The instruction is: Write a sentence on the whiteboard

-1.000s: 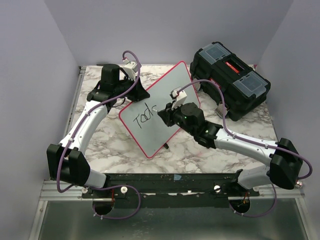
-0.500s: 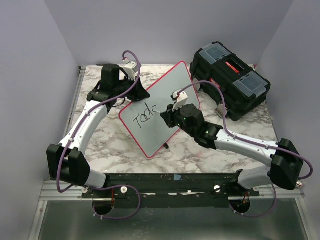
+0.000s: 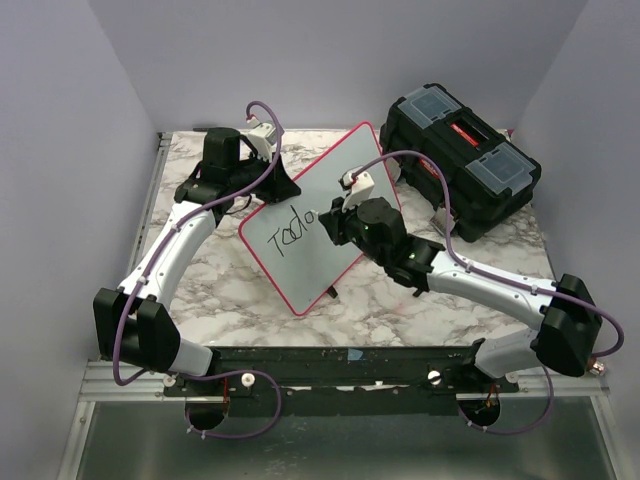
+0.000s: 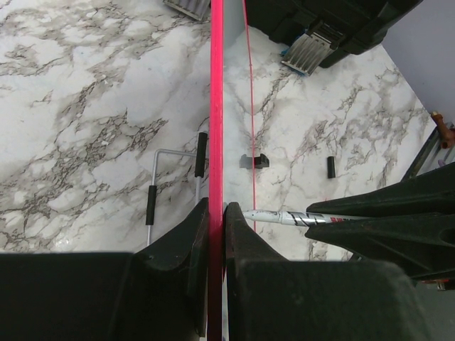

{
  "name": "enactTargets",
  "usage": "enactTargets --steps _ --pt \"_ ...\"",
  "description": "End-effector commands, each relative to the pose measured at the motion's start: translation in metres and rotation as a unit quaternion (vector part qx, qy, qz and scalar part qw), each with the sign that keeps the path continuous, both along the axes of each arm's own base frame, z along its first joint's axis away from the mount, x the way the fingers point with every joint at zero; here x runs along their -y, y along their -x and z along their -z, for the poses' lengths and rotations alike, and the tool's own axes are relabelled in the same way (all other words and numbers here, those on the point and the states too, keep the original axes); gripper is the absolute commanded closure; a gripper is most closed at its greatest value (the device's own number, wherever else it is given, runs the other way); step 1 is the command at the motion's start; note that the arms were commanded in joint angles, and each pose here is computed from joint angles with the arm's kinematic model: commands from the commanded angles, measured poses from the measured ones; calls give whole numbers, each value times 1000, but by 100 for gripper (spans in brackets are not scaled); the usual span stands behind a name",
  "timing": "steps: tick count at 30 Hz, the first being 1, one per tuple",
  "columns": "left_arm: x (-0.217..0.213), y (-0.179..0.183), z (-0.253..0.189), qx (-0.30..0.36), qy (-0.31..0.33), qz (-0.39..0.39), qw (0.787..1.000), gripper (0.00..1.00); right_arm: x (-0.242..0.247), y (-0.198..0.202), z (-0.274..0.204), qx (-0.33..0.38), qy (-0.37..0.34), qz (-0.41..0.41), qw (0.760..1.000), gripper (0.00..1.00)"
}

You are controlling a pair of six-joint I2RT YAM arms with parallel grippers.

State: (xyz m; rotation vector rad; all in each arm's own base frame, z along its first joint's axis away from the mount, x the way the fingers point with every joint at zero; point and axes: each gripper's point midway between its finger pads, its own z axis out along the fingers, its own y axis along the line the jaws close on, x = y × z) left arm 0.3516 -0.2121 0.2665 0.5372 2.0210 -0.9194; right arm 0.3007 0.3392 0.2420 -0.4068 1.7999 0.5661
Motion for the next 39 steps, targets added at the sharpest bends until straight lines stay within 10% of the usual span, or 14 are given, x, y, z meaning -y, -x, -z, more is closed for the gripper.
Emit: enactTargets --steps 1,39 --pt "7 5 10 21 -25 25 999 100 -2 -5 -2 5 9 6 1000 99" --pt "7 8 6 28 -24 26 999 100 25 2 4 -4 22 38 999 99"
